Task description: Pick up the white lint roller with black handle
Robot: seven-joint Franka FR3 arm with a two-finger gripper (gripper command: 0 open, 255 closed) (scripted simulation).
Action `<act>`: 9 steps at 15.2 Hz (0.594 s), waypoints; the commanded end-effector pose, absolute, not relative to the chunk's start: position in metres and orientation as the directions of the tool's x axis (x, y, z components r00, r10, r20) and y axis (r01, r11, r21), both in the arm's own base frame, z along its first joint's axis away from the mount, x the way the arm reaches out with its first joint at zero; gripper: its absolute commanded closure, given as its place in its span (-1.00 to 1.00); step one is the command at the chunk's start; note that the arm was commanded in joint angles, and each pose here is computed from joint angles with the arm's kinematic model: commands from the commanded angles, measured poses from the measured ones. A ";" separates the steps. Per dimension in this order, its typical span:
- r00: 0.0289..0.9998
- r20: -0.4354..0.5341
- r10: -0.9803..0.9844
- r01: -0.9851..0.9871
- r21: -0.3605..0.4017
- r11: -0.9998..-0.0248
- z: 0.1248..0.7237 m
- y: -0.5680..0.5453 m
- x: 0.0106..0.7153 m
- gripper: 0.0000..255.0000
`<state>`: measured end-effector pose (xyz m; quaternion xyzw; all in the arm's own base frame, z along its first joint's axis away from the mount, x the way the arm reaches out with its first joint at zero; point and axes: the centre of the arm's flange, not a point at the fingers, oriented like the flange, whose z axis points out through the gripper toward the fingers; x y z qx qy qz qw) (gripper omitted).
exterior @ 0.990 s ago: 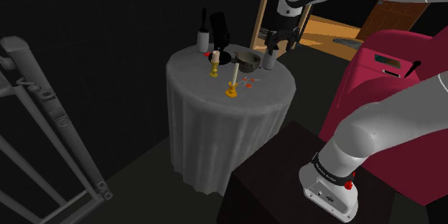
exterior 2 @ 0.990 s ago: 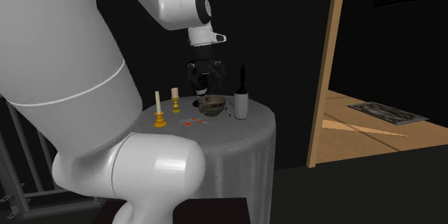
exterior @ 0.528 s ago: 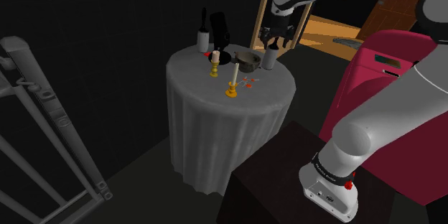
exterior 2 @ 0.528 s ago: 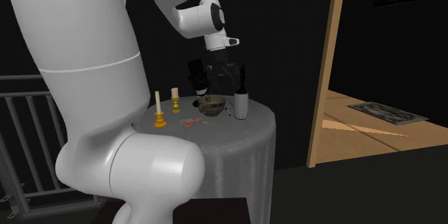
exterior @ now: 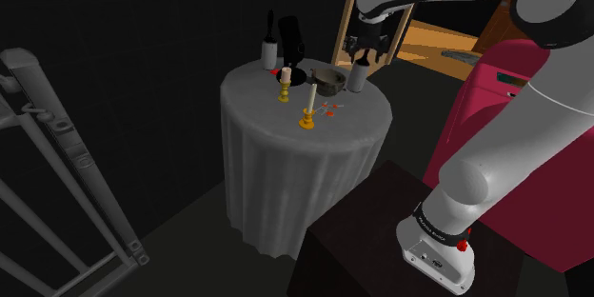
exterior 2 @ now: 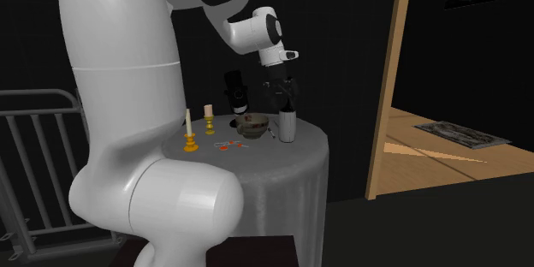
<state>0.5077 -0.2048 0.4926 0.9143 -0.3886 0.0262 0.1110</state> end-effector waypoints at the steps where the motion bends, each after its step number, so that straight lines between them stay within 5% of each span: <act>1: 0.694 0.136 -0.707 -0.719 0.183 -0.671 0.483 -0.205 0.510 -1.00; 6: 0.694 0.136 -0.707 -0.719 0.183 -0.671 0.464 -0.205 0.510 -1.00; 7: 0.694 0.136 -0.707 -0.718 0.183 -0.671 0.463 -0.205 0.509 1.00; 9: 0.694 0.136 -0.707 -0.718 0.183 -0.671 0.464 -0.204 0.509 1.00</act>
